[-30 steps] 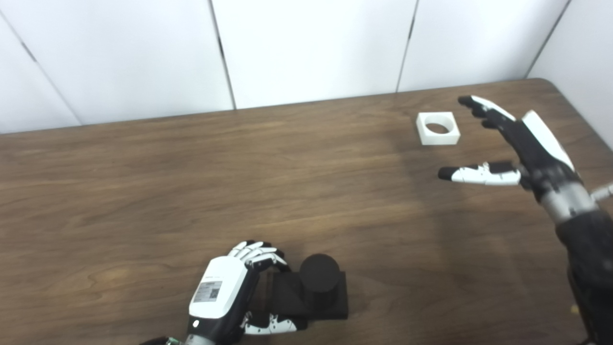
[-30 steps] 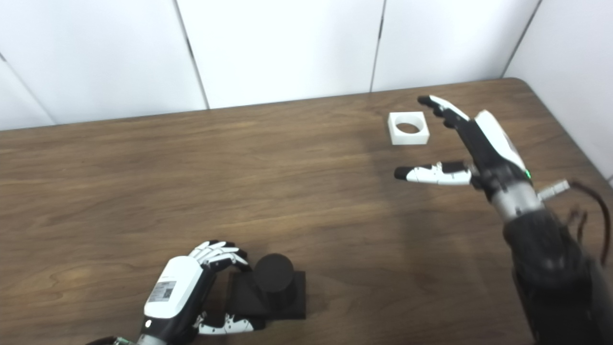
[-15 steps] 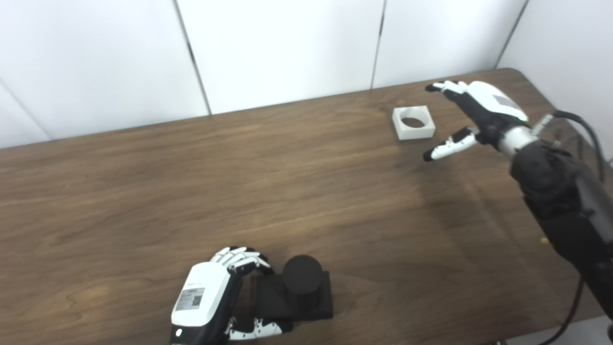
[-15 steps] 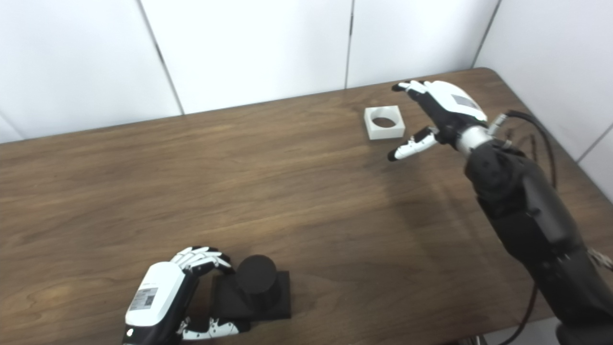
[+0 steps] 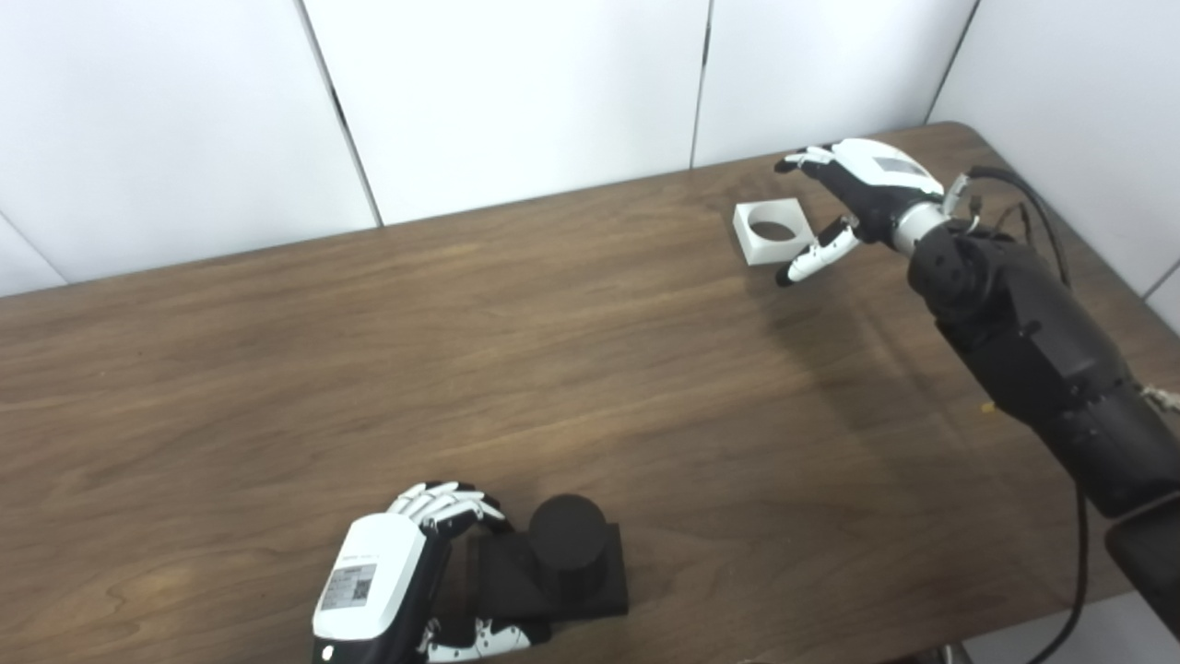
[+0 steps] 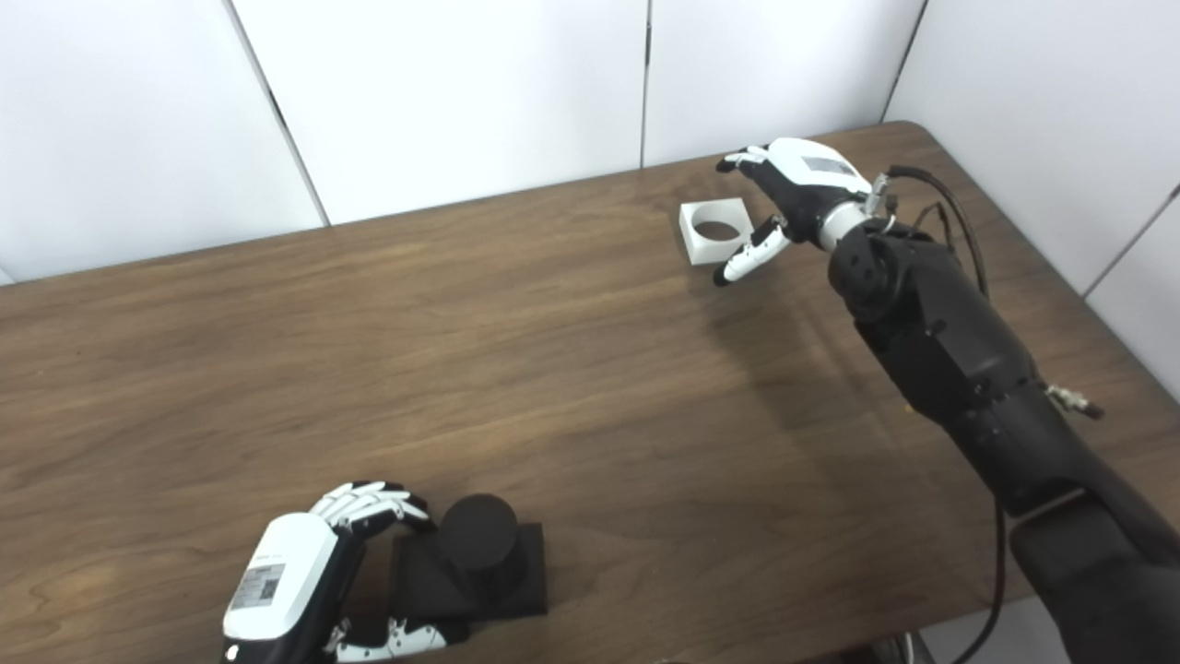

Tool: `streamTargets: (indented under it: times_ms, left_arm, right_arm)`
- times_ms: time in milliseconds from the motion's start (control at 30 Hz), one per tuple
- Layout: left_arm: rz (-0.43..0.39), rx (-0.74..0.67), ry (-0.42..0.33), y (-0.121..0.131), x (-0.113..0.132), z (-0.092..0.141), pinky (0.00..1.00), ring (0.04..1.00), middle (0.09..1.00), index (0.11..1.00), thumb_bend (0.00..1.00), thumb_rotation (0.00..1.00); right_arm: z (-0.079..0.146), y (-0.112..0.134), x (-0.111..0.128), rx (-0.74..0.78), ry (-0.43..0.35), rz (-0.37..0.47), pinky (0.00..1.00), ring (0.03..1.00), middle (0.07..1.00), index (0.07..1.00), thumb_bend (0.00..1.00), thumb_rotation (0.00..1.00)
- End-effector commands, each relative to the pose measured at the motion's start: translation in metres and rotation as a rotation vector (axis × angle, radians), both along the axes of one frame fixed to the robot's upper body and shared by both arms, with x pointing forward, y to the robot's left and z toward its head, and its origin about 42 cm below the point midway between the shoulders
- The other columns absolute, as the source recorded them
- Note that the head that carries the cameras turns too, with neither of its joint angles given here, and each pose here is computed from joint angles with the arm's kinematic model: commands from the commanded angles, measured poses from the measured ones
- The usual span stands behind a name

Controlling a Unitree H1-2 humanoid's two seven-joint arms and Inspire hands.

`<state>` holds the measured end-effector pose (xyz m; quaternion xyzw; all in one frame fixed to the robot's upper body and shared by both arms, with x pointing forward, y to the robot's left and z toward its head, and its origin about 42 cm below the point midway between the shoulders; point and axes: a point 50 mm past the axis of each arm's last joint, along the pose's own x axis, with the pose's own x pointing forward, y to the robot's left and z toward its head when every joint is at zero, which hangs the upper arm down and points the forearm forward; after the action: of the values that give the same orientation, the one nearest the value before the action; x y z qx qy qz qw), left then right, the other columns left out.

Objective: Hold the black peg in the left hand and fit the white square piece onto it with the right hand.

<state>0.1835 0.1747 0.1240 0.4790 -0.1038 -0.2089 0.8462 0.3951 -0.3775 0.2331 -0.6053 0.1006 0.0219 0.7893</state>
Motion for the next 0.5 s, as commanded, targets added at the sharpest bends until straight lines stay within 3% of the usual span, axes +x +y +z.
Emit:
streamTargets:
  times_ms: [0,467]
  left_arm:
    - [0.002,0.041,0.060,0.007,-0.009,-0.007,0.86,0.797,0.734,0.482,0.52,0.05]
    - [0.005,0.046,0.049,0.004,-0.010,-0.002,0.85,0.792,0.728,0.482,0.52,0.05]
  right_arm:
    - [0.032,-0.002,0.015,-0.043,-0.081,0.022,0.97,1.000,0.956,0.881,0.84,0.26]
    - [0.026,0.004,0.040,-0.098,0.003,0.009,0.94,0.997,0.945,0.795,0.84,0.27]
